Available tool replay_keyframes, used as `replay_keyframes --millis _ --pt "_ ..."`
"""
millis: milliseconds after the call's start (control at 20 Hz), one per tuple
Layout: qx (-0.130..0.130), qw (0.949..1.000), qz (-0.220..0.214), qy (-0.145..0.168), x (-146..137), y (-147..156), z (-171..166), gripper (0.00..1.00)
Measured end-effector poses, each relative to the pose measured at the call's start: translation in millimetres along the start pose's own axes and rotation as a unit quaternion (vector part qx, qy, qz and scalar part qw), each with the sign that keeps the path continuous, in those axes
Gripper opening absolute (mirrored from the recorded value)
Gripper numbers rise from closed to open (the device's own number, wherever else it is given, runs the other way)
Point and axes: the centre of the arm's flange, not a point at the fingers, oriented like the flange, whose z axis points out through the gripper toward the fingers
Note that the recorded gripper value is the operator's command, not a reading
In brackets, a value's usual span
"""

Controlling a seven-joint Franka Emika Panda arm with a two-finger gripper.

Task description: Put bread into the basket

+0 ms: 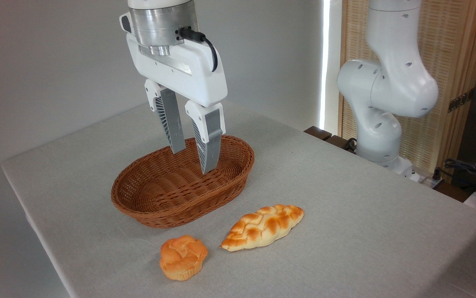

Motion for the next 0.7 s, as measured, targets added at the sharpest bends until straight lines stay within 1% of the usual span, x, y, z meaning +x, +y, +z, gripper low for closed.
replay_keyframes --millis 700 --pt "-0.001 1.0 -0.001 -0.002 0.2 -1.4 2.4 1.0"
